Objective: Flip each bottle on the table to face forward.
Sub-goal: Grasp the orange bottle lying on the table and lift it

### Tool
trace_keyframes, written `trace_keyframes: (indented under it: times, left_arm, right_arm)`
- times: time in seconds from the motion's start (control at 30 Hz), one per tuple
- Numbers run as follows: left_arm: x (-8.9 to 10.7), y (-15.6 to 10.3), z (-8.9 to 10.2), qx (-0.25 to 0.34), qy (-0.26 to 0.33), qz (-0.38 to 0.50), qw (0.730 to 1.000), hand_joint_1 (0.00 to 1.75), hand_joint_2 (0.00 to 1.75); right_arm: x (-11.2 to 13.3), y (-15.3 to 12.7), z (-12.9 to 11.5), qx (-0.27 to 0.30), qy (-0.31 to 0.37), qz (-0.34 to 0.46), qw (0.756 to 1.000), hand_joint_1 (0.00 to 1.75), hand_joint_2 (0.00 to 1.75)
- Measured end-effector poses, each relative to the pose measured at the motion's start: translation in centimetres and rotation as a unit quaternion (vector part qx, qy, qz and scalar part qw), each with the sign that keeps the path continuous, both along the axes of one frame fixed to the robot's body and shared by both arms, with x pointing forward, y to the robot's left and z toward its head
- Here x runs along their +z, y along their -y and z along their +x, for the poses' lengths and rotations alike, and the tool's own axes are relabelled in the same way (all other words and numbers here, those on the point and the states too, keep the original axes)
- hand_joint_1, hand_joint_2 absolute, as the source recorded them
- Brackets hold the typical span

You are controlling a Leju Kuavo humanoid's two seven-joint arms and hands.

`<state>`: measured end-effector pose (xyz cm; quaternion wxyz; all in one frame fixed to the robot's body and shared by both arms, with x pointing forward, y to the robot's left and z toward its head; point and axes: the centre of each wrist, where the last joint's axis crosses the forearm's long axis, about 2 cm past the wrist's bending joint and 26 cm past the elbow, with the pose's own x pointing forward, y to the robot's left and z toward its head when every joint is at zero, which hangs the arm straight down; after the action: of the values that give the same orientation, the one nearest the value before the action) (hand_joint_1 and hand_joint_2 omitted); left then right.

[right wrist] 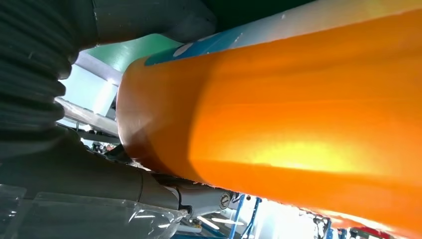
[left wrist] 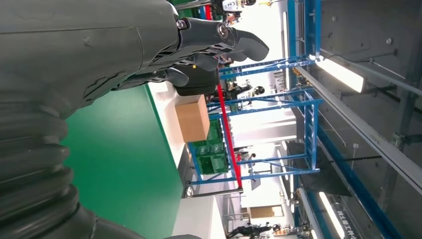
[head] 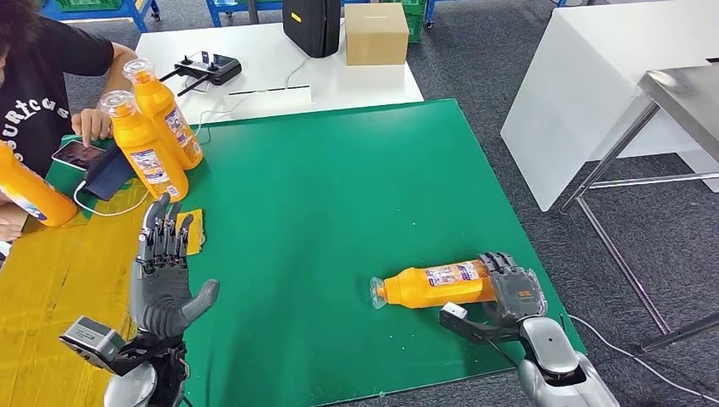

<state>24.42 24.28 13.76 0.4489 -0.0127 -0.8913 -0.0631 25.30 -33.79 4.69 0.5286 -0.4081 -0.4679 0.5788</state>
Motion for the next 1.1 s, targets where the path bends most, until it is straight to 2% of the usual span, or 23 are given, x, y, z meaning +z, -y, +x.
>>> trace_keyframes:
  times: [0.5, 0.7, 0.97, 1.03, 1.1]
  left_arm:
    - [-0.1, 0.4, 0.3, -0.008, -0.003, -0.009, 1.0, 0.0, 1.75]
    - [-0.1, 0.5, 0.3, -0.016, -0.006, -0.017, 1.0, 0.0, 1.75]
    - [-0.1, 0.5, 0.3, -0.018, -0.008, -0.019, 1.0, 0.0, 1.75]
    - [-0.1, 0.6, 0.2, -0.02, -0.01, -0.019, 1.0, 0.0, 1.75]
    - [-0.2, 0.6, 0.2, -0.023, -0.017, -0.018, 0.999, 0.0, 1.75]
  right_arm:
    - [-0.2, -0.9, 0.4, 0.016, 0.0, -0.026, 1.0, 1.75, 1.75]
    - [-0.4, -2.1, 0.2, 0.006, 0.027, 0.022, 0.999, 1.75, 1.75]
    - [-0.4, -2.9, 0.1, 0.004, 0.031, 0.042, 0.999, 1.75, 1.75]
    - [-0.3, -3.2, 0.0, 0.0, 0.043, 0.079, 0.996, 1.75, 1.75]
    - [0.0, -3.8, -0.2, -0.015, 0.065, 0.153, 0.986, 1.75, 1.75]
